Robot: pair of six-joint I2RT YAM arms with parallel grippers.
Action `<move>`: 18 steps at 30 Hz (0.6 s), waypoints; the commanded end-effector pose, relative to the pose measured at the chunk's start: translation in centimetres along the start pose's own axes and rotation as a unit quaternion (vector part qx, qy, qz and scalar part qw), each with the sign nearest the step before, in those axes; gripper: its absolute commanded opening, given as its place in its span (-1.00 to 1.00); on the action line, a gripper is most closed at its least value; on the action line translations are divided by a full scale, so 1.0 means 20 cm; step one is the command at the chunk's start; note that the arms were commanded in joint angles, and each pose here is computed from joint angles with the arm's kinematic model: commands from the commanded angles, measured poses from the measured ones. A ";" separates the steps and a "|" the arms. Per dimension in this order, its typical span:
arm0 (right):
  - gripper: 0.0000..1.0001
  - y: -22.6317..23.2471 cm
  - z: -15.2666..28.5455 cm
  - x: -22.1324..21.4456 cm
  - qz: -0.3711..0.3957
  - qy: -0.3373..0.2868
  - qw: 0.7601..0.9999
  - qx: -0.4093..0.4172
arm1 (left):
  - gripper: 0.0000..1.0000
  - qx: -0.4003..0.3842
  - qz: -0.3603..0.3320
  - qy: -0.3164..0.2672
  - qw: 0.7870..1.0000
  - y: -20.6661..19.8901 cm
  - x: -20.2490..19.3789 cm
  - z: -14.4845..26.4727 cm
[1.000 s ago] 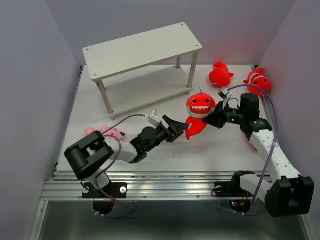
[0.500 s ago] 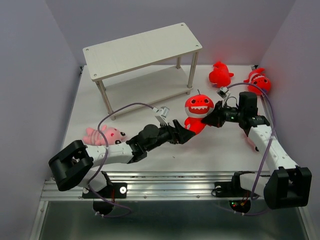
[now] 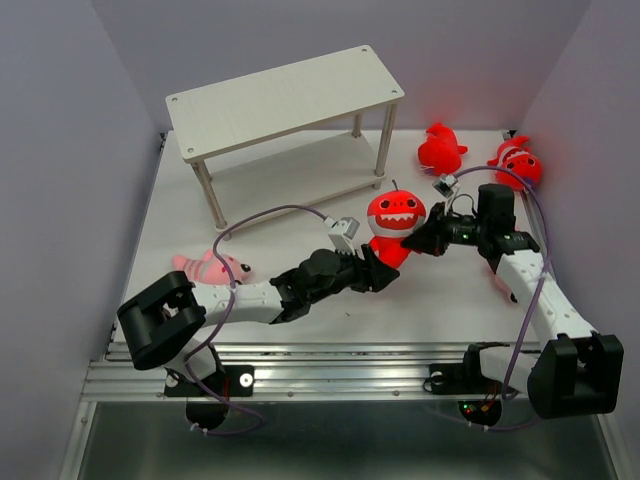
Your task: Place and organize the stuffed toys onto the shelf
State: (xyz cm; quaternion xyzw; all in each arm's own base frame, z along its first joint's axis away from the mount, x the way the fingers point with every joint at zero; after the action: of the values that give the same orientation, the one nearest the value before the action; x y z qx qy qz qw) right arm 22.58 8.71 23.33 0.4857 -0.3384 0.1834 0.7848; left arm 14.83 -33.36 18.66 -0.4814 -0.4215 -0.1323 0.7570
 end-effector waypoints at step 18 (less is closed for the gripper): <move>-0.12 0.03 0.02 0.02 0.060 -0.018 0.998 0.013 | -1.00 0.009 0.021 -0.113 0.993 -0.07 0.15 0.02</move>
State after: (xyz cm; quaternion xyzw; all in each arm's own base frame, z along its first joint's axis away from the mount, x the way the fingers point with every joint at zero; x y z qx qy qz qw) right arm 22.38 8.70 23.14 0.4871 -0.3455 0.2053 0.7754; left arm 15.33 -33.45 19.11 -0.4702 -0.4524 -0.0940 0.7520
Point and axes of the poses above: each gripper's point midway between its finger pads, its own z axis back along the fingers, its own y axis along the line the jaws close on, x = y × z, the point moved 9 cm from there along z, back along the fingers, and after that the axes turned 10 degrees about -z, right-handed, at the moved point
